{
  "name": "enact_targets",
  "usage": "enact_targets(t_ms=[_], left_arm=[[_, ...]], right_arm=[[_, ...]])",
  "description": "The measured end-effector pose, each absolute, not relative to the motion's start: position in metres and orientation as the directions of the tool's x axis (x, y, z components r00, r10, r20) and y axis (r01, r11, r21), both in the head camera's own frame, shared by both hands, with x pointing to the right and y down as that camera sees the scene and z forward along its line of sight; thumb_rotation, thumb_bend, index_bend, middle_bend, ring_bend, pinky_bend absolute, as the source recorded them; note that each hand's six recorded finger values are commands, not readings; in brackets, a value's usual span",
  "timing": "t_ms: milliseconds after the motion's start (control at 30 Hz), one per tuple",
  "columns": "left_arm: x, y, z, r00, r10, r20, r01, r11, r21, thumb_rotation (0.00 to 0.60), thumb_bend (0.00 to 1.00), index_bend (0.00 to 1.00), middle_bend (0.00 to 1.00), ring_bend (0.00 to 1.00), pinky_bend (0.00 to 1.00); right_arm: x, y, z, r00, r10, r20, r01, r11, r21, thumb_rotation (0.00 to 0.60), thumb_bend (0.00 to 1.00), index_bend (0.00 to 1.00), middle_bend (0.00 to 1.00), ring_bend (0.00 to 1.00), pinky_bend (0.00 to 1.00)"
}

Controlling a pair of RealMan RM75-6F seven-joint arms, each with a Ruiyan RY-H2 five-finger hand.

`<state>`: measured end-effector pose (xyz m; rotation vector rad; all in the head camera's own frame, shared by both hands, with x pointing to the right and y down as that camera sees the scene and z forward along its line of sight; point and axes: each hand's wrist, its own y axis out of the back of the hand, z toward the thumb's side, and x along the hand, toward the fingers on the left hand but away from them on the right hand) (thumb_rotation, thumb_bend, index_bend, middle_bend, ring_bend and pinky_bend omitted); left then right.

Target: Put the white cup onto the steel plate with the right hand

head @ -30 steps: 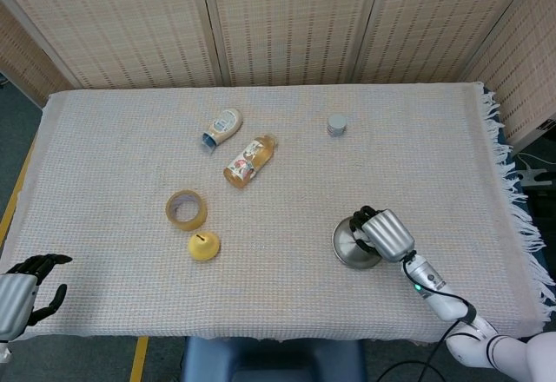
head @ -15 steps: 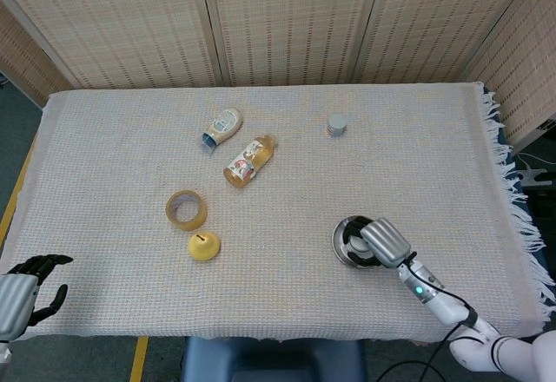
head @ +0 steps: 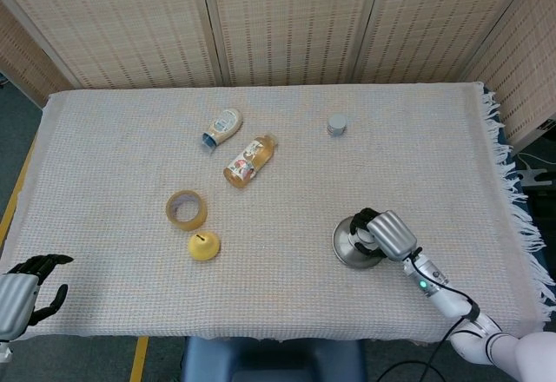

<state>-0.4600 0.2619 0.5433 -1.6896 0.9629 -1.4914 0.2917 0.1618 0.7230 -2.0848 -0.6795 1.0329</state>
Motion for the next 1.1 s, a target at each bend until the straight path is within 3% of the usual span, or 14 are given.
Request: enact_targets(t_ms=[167, 300, 500, 733, 1100], left_arm=[[-0.46, 0.262, 0.543, 0.071, -0.867, 0.493, -0.093, -0.497, -0.863, 0.6, 0.43, 0.31, 0.33, 0.29, 0.44], [-0.46, 0.262, 0.543, 0.07, -0.868, 0.491, -0.095, -0.496, -0.863, 0.6, 0.43, 0.31, 0.33, 0.29, 0.44], [-0.46, 0.262, 0.542, 0.07, -0.869, 0.491, -0.096, -0.495, -0.863, 0.6, 0.43, 0.31, 0.33, 0.29, 0.44], [-0.459, 0.262, 0.542, 0.076, -0.87, 0.488, -0.09, -0.493, -0.865, 0.6, 0.43, 0.31, 0.33, 0.29, 0.44], [-0.457, 0.264, 0.545, 0.078, -0.865, 0.496, -0.083, -0.501, -0.861, 0.6, 0.43, 0.31, 0.33, 0.29, 0.44]], right_arm=[[0.285, 0.17, 0.722, 0.566, 0.674, -0.476, 0.256, -0.692, -0.675, 0.6, 0.22, 0.51, 0.44, 0.34, 0.73], [0.287, 0.169, 0.721, 0.571, 0.674, -0.469, 0.236, -0.682, -0.692, 0.6, 0.22, 0.51, 0.44, 0.34, 0.73], [0.296, 0.159, 0.717, 0.569, 0.709, -0.418, 0.138, -0.583, -0.801, 0.6, 0.22, 0.51, 0.44, 0.34, 0.73], [0.304, 0.154, 0.692, 0.579, 0.763, -0.287, 0.121, -0.429, -0.895, 0.6, 0.22, 0.51, 0.44, 0.34, 0.73], [0.374, 0.174, 0.691, 0.423, 0.832, -0.36, 0.094, -0.436, -0.895, 0.6, 0.22, 0.51, 0.44, 0.34, 0.73]])
